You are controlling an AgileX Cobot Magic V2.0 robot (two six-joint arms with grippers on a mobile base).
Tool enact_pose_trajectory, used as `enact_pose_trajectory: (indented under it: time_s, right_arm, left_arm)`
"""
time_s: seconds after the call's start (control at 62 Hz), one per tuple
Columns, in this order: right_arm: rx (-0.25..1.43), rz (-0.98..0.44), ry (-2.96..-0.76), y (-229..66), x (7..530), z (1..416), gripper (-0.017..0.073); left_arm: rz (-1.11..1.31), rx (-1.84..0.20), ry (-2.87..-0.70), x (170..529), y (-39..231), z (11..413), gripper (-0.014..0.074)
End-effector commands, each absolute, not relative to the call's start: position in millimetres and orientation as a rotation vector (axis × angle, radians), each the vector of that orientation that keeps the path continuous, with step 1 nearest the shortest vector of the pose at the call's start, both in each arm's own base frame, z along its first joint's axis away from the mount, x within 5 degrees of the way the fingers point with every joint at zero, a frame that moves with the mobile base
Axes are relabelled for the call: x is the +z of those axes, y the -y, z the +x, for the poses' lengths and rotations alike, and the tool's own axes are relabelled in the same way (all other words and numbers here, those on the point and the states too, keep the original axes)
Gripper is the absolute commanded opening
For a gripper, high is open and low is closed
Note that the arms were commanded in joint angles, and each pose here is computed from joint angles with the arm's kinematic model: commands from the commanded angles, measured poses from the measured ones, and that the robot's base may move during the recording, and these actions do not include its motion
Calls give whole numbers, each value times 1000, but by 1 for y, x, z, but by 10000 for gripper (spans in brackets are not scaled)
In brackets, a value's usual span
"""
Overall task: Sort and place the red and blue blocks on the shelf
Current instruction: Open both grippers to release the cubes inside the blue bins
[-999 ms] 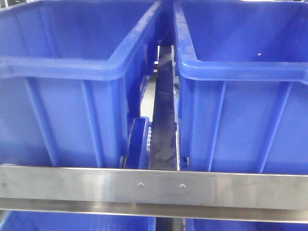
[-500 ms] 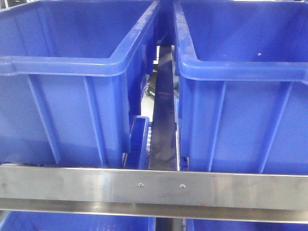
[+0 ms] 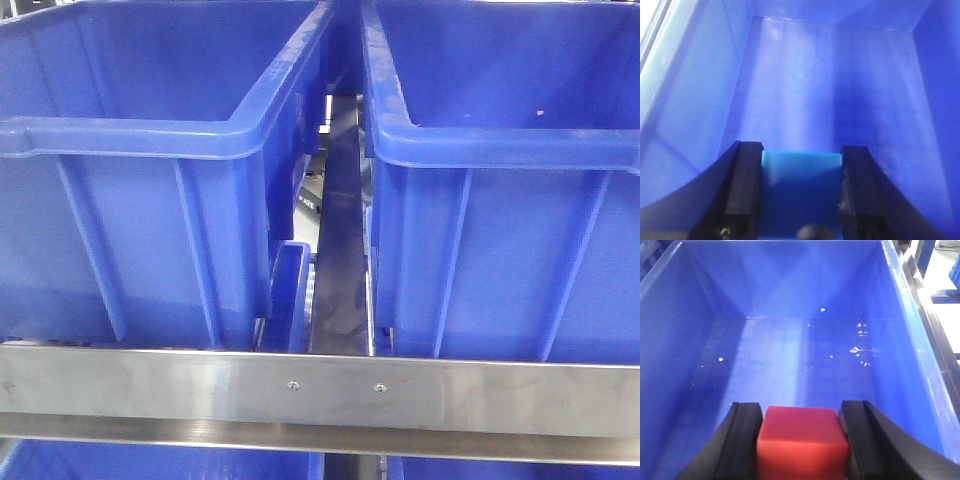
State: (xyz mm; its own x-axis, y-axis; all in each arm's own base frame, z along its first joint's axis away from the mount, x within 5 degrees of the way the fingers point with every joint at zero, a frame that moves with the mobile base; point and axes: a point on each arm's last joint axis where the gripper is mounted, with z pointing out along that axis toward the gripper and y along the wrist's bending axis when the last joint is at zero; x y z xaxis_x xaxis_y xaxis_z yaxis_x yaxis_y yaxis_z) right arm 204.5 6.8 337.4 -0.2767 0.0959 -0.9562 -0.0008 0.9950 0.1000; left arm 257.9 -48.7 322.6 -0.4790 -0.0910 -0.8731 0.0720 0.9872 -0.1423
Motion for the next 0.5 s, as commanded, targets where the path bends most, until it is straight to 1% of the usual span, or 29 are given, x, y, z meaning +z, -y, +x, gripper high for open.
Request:
enact_pose_trajectory:
  time_s: [0.0, 0.064, 0.113, 0.177, 0.226, 0.274, 0.339, 0.371, 0.435, 0.484]
  right_arm:
    - [80, 43, -1709, -6, 360, 205, 58]
    - [70, 33, -1709, -6, 360, 205, 85]
    - [65, 27, -1709, -6, 360, 205, 133]
    - [63, 25, -1709, -6, 360, 205, 223]
    - [63, 25, -1709, -6, 360, 205, 302]
    - [63, 25, -1709, -6, 360, 205, 375]
    - [63, 25, -1711, -6, 360, 205, 436]
    - [63, 26, -1712, -6, 360, 205, 449]
    - [62, 26, -1717, -6, 359, 205, 453]
    - [62, 26, -1721, -6, 359, 205, 453]
  left_arm:
    - [-2, -234, -1927, 346, 52, 258, 123]
    - [-2, -234, -1927, 346, 52, 258, 126]
    - [-2, -234, -1927, 346, 52, 258, 130]
    - [-2, -234, -1927, 346, 52, 258, 155]
    - [-2, -234, -1927, 346, 52, 258, 188]
    - [-2, -234, -1927, 346, 52, 258, 244]
    - [-2, -234, -1927, 346, 52, 258, 328]
    - [-2, -234, -1927, 346, 52, 258, 373]
    - [-2, -233, -1929, 346, 52, 258, 435]
    - [-2, -232, -1930, 346, 52, 258, 455]
